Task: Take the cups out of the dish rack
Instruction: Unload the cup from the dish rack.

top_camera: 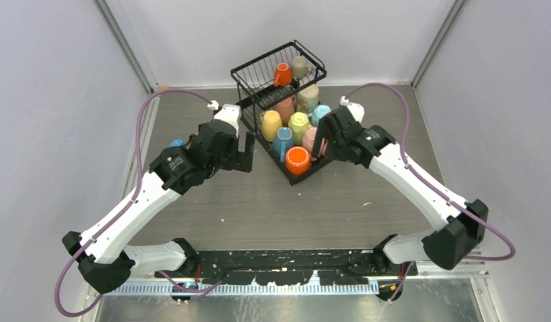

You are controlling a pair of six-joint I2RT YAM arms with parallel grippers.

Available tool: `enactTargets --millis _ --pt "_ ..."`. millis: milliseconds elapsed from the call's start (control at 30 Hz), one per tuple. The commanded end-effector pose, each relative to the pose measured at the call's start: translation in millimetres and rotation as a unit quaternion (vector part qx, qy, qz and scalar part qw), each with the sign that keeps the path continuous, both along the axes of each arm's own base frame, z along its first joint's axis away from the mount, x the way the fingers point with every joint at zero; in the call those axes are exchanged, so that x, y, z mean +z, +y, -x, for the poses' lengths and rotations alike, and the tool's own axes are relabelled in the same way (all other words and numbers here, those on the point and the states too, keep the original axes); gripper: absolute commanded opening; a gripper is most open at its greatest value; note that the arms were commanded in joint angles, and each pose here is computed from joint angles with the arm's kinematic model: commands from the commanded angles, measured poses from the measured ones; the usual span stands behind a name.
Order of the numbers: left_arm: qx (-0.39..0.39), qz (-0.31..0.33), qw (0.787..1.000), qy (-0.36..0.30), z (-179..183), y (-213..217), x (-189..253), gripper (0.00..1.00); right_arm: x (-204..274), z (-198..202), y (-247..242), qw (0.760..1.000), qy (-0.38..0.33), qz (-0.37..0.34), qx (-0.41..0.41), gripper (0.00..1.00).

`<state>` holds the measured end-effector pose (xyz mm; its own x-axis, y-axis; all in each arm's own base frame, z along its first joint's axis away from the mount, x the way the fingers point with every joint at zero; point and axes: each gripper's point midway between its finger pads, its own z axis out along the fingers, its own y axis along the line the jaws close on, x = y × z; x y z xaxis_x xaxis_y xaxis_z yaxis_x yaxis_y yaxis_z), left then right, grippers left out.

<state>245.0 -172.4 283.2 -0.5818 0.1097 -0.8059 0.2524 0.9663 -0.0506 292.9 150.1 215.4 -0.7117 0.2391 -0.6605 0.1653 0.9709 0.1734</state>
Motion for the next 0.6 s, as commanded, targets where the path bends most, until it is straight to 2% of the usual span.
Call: enactTargets --millis 0,233,333,567 --pt "-0.003 0.005 1.000 -0.011 0 3 8 1.00 7 -12 32 0.999 -0.013 -0.013 0.035 1.00" --pt "-0.005 0.000 1.000 -0.003 4 7 5 1.00 -18 -19 80 0.991 0.012 -0.011 0.134 1.00" --pt "-0.007 0.001 1.000 0.000 5 7 4 1.00 -21 -25 87 0.989 0.006 -0.008 0.150 1.00" --pt "-0.007 0.001 1.000 0.008 8 8 0 1.00 -17 -44 49 0.998 0.001 -0.005 0.065 1.00"
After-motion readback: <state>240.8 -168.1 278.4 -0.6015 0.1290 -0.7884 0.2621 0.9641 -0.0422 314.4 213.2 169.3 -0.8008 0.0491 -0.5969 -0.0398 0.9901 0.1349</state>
